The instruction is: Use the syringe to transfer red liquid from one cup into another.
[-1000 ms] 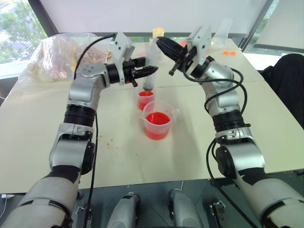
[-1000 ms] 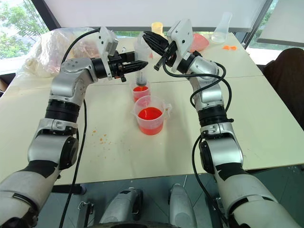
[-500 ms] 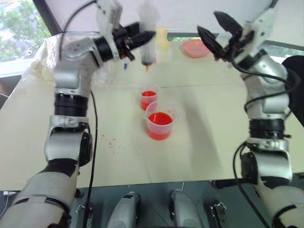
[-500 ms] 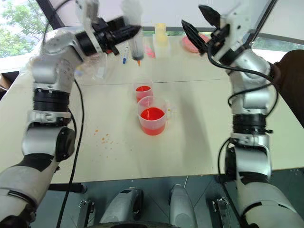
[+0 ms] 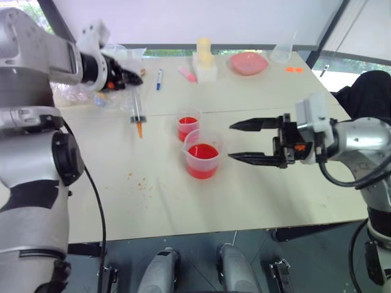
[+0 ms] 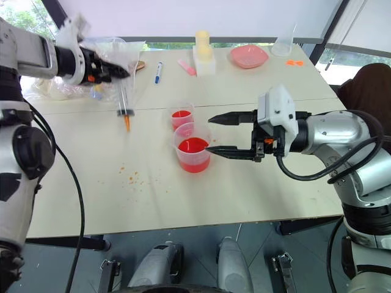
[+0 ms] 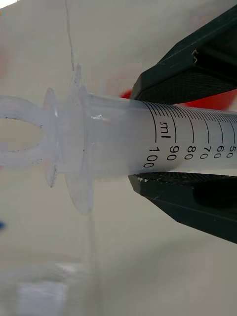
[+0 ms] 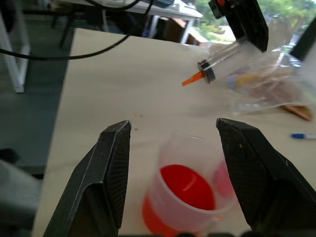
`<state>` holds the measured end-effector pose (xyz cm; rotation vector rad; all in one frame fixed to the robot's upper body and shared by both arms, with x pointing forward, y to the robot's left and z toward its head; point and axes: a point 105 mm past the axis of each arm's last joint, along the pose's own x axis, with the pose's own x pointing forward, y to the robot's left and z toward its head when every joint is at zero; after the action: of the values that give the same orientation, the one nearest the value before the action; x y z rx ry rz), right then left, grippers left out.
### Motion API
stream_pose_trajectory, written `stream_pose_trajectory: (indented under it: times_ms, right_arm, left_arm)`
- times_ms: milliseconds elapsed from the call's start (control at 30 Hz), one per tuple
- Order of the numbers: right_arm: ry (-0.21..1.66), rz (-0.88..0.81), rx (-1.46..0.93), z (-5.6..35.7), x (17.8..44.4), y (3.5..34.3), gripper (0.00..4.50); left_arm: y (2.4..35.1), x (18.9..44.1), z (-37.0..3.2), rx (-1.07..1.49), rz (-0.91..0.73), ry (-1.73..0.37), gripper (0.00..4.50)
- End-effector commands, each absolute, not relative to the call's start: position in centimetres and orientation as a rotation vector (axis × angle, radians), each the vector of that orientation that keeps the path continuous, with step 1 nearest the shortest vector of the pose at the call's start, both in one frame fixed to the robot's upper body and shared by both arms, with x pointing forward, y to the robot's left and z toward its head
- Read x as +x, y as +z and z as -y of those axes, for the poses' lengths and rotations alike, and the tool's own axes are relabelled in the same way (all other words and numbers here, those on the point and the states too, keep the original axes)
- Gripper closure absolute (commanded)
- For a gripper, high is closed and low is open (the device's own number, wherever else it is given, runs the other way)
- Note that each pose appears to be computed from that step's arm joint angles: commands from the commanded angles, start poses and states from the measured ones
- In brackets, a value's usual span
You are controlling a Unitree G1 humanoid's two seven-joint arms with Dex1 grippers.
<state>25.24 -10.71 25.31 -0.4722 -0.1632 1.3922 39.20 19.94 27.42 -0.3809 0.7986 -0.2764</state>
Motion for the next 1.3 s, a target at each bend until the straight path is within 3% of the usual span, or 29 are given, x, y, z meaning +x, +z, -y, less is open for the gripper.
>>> stream_pose_trajectory:
  times_ms: [33, 167, 300, 467, 533, 733, 867, 967, 1067, 1200, 1300]
  right_arm:
    - [1.418, 0.201, -0.461, 10.0, 25.0, 25.4, 1.65]
    - [1.416, 0.204, -0.421, 9.2, 25.2, 24.8, 1.65]
    - [1.405, 0.188, -0.388, 9.1, 25.1, 24.4, 1.65]
    - [1.383, 0.168, -0.366, 9.2, 25.1, 23.8, 1.65]
    - [1.377, 0.151, -0.373, 9.1, 25.1, 23.3, 1.61]
    - [1.358, 0.129, -0.36, 9.5, 25.1, 22.8, 1.61]
    - [1.355, 0.128, -0.359, 9.5, 25.1, 22.8, 1.61]
    - [1.304, 0.109, -0.338, 10.1, 25.6, 22.2, 1.61]
    - [1.265, 0.107, -0.34, 10.7, 25.9, 22.0, 1.61]
    - [1.248, 0.106, -0.341, 11.1, 26.0, 22.1, 1.61]
    - [1.224, 0.086, -0.337, 11.8, 25.9, 22.0, 1.61]
  left_arm:
    - [25.1, 37.4, -18.7, -0.536, -1.045, -0.254, 3.06]
    - [20.2, 35.4, -17.0, -0.682, -1.251, -0.219, 3.06]
    - [17.1, 34.8, -16.4, -0.739, -1.275, -0.166, 3.06]
    - [15.8, 34.9, -16.1, -0.757, -1.287, -0.171, 3.06]
    - [15.5, 34.9, -16.1, -0.745, -1.29, -0.168, 2.12]
    - [15.5, 34.8, -16.0, -0.74, -1.293, -0.174, 0.04]
    - [15.5, 34.8, -16.0, -0.739, -1.293, -0.175, 0.04]
    - [16.2, 37.0, -18.1, -0.6, -1.131, -0.122, 0.04]
    - [19.5, 41.9, -22.0, -0.375, -0.707, -0.076, 0.04]
    - [21.5, 42.2, -21.3, -0.459, -0.584, -0.258, 0.04]
    - [22.1, 42.4, -21.8, -0.376, -0.502, -0.353, 0.04]
